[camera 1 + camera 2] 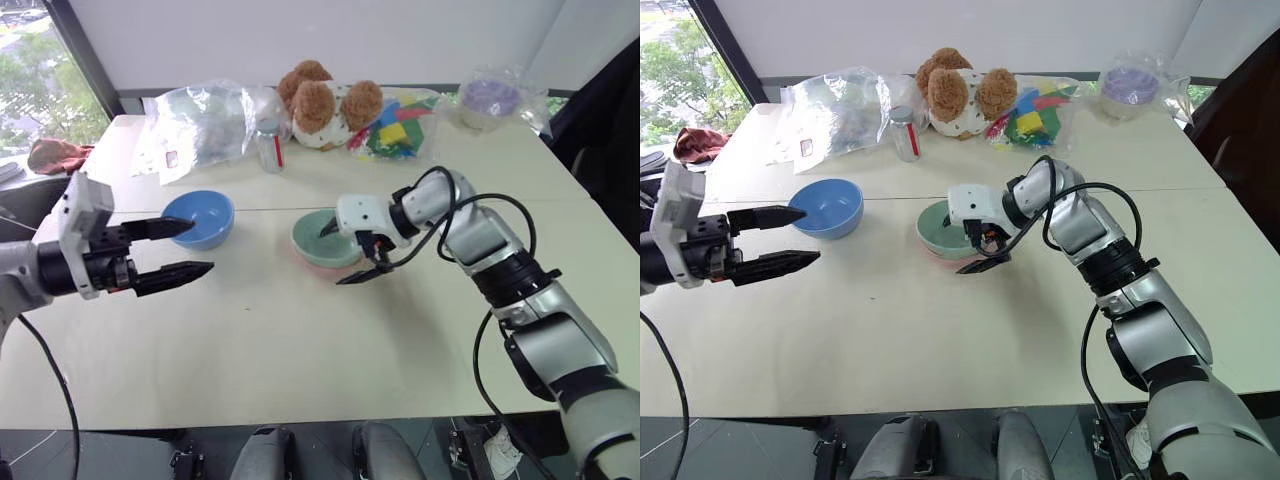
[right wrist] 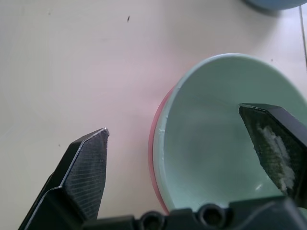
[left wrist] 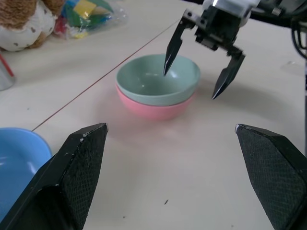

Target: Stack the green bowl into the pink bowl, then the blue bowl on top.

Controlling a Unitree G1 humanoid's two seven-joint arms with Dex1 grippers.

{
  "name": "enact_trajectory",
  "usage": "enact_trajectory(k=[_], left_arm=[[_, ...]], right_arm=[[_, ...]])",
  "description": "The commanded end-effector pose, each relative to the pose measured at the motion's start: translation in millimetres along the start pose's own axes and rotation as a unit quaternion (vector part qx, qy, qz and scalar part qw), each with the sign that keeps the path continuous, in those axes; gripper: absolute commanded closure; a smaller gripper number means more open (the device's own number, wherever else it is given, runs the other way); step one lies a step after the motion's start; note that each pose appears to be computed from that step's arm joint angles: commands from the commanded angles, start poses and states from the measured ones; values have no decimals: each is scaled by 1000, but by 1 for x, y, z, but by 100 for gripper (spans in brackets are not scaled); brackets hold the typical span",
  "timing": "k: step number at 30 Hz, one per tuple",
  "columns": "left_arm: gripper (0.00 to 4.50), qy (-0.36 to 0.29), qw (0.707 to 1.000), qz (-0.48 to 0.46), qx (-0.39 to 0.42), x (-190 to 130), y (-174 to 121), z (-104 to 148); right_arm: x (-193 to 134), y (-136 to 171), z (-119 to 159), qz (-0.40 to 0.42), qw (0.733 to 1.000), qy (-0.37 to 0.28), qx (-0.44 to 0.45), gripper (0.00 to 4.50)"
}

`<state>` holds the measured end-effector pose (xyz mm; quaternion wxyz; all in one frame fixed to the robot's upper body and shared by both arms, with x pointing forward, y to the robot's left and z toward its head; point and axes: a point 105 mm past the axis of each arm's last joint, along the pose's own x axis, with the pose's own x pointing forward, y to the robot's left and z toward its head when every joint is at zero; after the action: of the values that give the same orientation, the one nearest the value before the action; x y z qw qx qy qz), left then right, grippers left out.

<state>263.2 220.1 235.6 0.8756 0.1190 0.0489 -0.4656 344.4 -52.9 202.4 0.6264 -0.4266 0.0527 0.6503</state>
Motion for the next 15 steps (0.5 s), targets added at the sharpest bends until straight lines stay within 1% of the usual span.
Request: enact_trajectory(k=[1, 4, 6, 10, 15], left_arm=[[8, 39, 996, 50, 67, -6, 17, -3], [8, 84, 986, 88, 110, -7, 37, -13], [8, 116, 979, 101, 136, -7, 48, -21], [8, 170, 963, 113, 174, -4, 71, -44], [8, 181, 962, 102, 175, 20, 94, -60]], right_arm=[[-47, -18, 40, -64, 994, -84, 21, 9], [-85, -7, 61, -68, 978, -183, 79, 9], [-106, 2, 67, -72, 967, -220, 111, 9], [-130, 18, 57, -110, 959, -213, 151, 9], [-138, 37, 51, -142, 955, -190, 176, 9]])
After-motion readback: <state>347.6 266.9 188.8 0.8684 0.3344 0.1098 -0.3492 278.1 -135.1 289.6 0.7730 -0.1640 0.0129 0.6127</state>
